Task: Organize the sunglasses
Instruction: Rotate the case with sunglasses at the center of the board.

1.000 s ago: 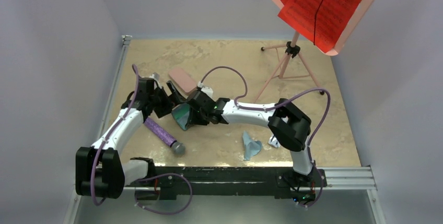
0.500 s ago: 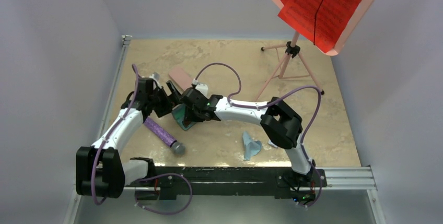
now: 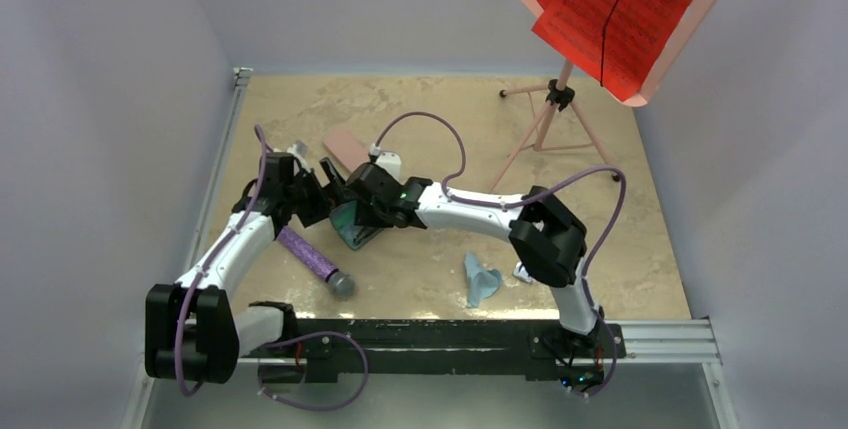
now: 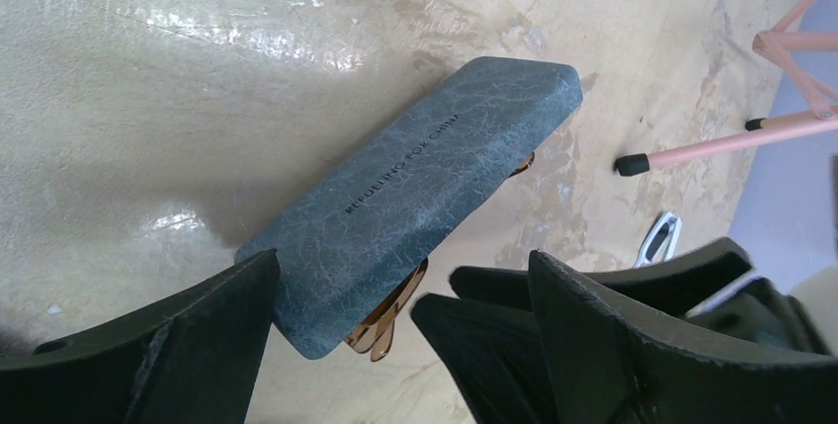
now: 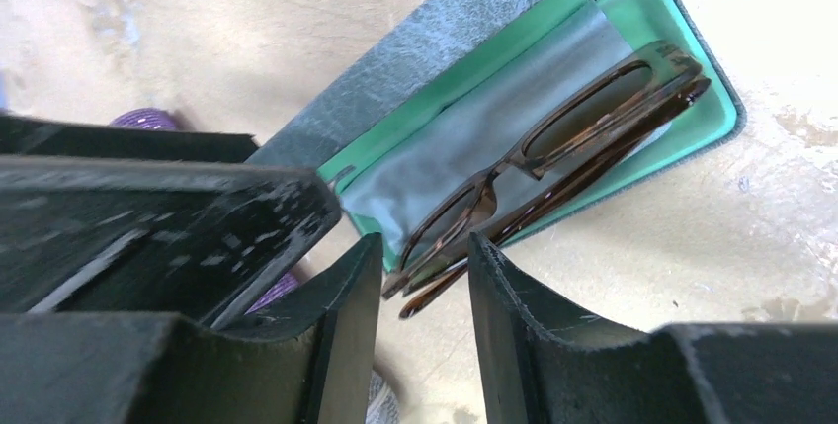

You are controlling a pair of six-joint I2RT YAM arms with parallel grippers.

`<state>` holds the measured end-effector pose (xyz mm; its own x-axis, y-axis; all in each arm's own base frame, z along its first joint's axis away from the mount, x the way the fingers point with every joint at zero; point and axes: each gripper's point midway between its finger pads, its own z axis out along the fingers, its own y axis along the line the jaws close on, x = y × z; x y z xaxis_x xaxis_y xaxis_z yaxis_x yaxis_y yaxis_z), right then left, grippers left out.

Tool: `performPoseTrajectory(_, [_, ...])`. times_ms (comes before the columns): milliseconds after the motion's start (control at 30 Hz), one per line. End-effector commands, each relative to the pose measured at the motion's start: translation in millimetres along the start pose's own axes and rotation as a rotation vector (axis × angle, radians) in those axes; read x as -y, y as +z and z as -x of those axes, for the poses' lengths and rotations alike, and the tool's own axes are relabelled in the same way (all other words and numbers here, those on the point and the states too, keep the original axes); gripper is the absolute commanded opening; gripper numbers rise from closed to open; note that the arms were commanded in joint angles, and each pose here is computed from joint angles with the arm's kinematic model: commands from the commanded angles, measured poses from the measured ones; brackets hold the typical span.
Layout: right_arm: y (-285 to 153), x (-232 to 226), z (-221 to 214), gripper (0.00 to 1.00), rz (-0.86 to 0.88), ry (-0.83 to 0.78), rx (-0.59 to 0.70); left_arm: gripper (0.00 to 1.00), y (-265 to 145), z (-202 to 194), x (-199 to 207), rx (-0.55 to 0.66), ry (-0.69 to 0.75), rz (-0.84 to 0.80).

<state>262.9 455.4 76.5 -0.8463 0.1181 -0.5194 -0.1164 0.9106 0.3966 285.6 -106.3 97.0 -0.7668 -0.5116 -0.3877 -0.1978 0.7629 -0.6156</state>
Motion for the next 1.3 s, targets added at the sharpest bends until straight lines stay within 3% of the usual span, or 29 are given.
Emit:
performPoseTrajectory(0, [-46, -12, 34, 0.42, 0.067, 0.036, 0.107, 1.00, -5, 0, 11, 0.010, 0.040, -0.064])
performPoseTrajectory(167, [-54, 14, 25, 0.49, 0.018, 0.083, 0.107, 1.00, -4, -5, 11, -0.003, 0.035, -0.075])
performPoseTrajectory(400, [-48, 45, 18, 0.49, -0.092, 0.133, 0.089, 1.00, -8, -25, 27, -0.052, -0.016, -0.209])
performPoseTrajectory(700, [-51, 81, 11, 0.47, -0.081, 0.229, 0.061, 1.00, -13, -71, 66, -0.103, -0.022, -0.374])
performPoseTrajectory(1100, [-50, 82, 8, 0.41, -0.005, -0.005, 0.049, 1.00, -10, -79, 58, -0.097, 0.015, -0.284])
performPoseTrajectory(1267, [-45, 81, 3, 0.34, -0.006, -0.077, 0.022, 1.00, -10, -78, 56, -0.096, 0.025, -0.270])
